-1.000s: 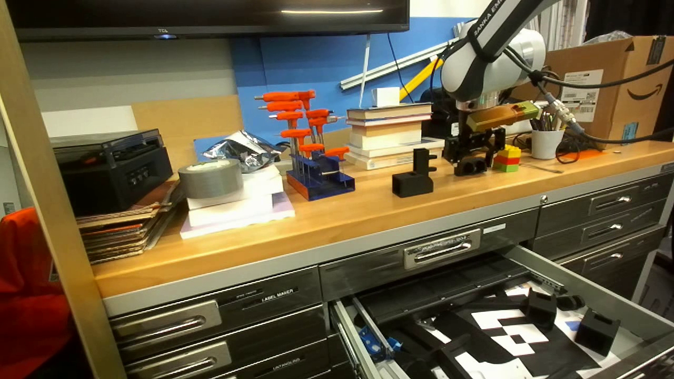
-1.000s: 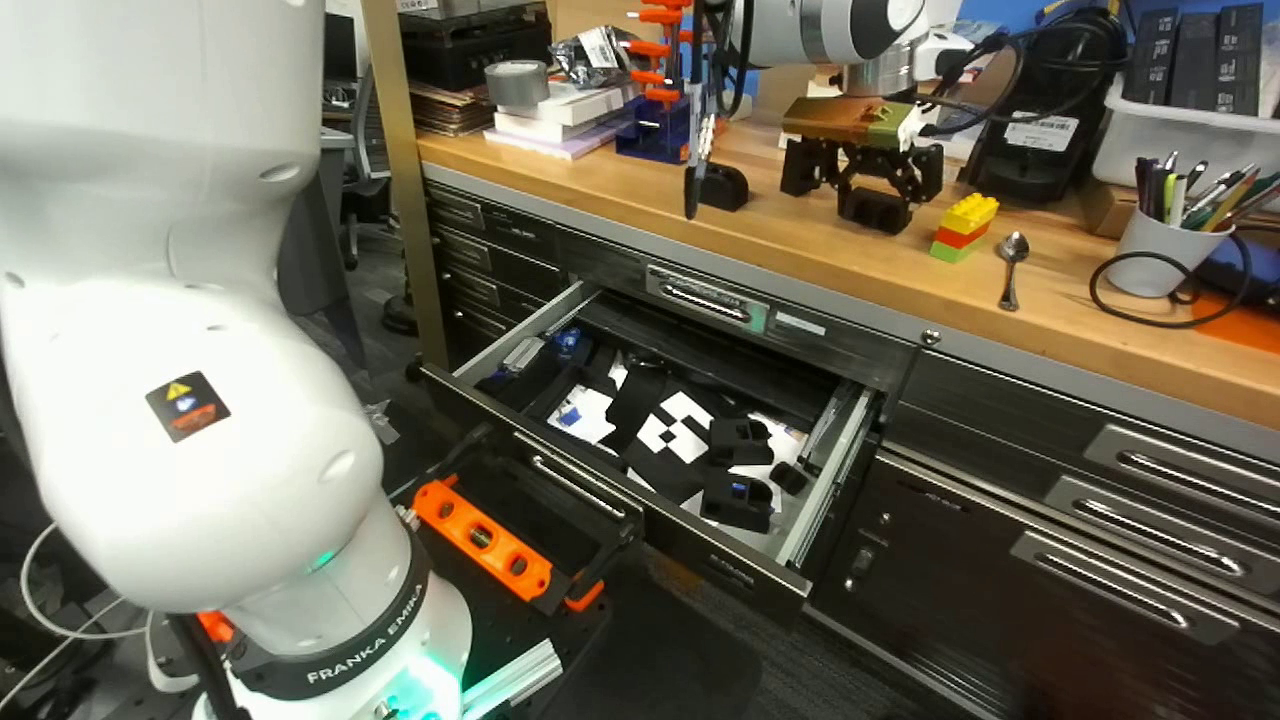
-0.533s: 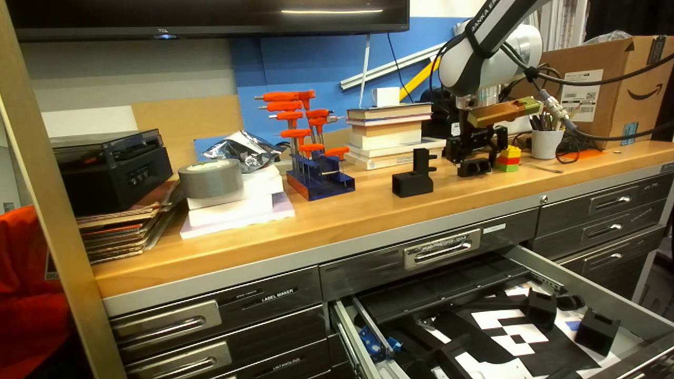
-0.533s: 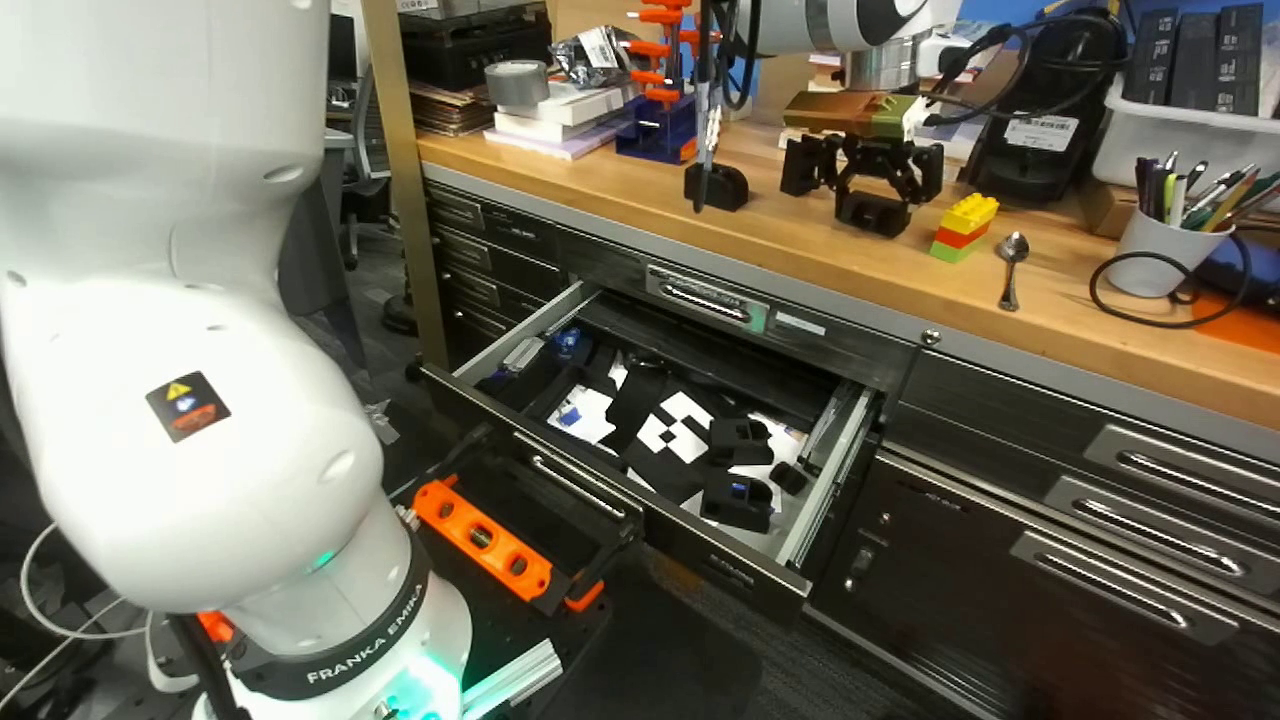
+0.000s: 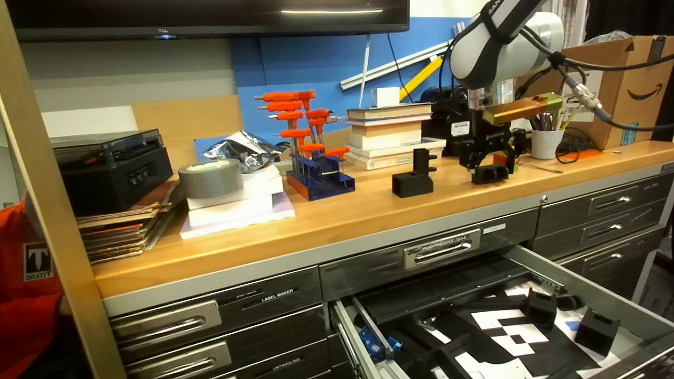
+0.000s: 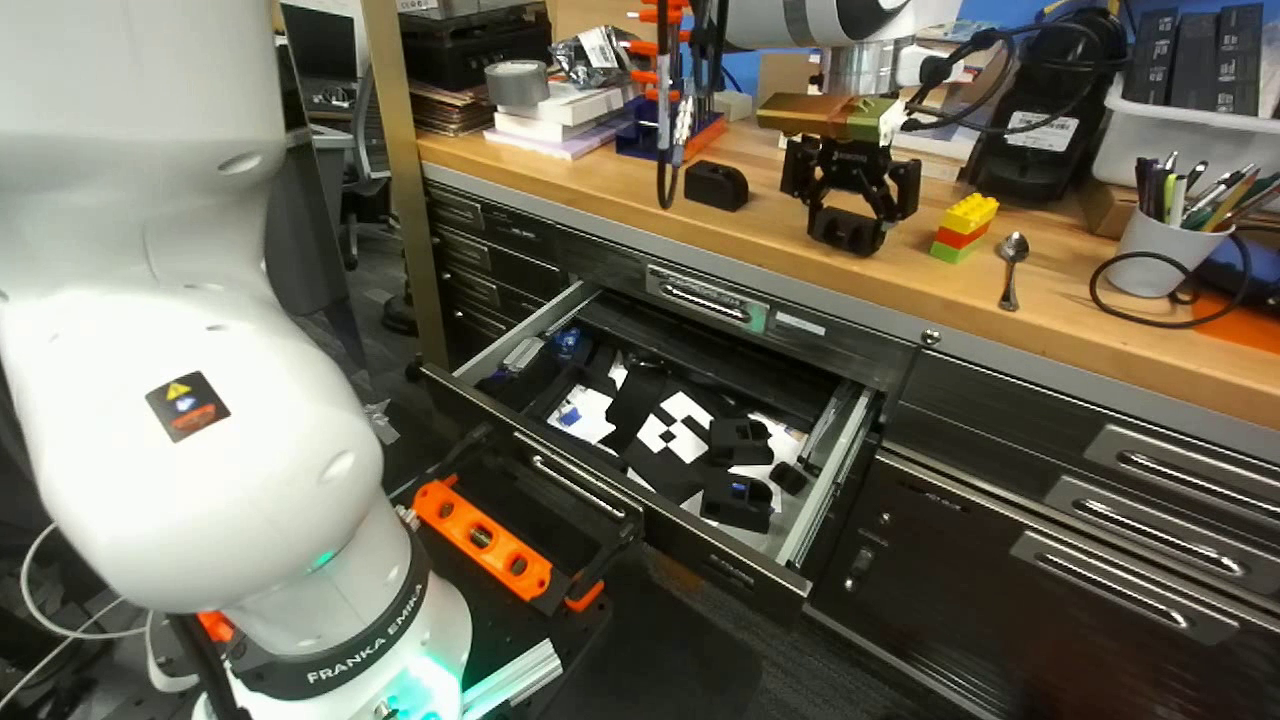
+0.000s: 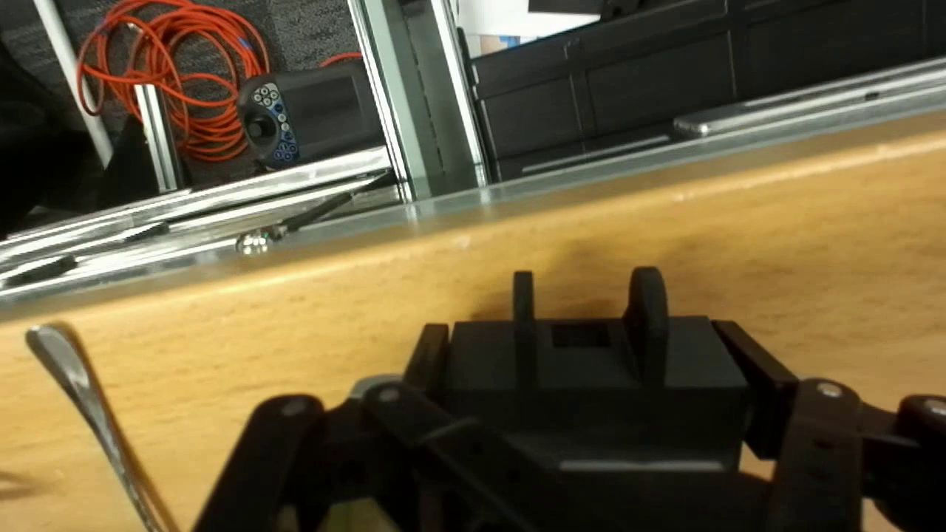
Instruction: Put the black objects on the tabletop into the open drawer and then close the drawer
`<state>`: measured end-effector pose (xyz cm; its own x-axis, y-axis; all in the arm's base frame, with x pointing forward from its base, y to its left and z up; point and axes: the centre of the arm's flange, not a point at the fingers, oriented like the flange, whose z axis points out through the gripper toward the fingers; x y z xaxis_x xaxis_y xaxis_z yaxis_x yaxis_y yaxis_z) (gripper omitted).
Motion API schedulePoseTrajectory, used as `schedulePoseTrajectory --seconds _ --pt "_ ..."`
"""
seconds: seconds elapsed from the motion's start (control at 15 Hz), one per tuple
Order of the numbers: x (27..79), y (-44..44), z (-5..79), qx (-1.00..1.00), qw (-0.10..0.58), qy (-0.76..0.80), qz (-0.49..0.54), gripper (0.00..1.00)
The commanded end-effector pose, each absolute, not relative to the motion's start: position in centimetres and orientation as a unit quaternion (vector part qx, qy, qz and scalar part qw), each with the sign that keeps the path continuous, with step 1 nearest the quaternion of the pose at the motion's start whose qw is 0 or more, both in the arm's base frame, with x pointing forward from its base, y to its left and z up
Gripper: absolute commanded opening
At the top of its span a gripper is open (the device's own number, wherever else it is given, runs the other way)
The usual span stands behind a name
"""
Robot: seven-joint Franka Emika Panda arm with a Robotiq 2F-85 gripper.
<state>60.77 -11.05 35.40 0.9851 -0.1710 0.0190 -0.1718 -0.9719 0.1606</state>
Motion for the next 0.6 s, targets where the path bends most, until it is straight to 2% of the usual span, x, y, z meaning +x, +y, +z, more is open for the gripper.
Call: schedulePoseTrajectory --seconds 0.0,0.33,0.53 --pt "53.1 -9.7 34.5 0.995 0.052 -0.081 0.025 0.64" --pt "47.5 -8.5 33.2 0.995 0.024 -0.092 0.043 0.64" --pt "44.7 -7.4 30.8 0.995 0.02 -0.094 0.015 0.64"
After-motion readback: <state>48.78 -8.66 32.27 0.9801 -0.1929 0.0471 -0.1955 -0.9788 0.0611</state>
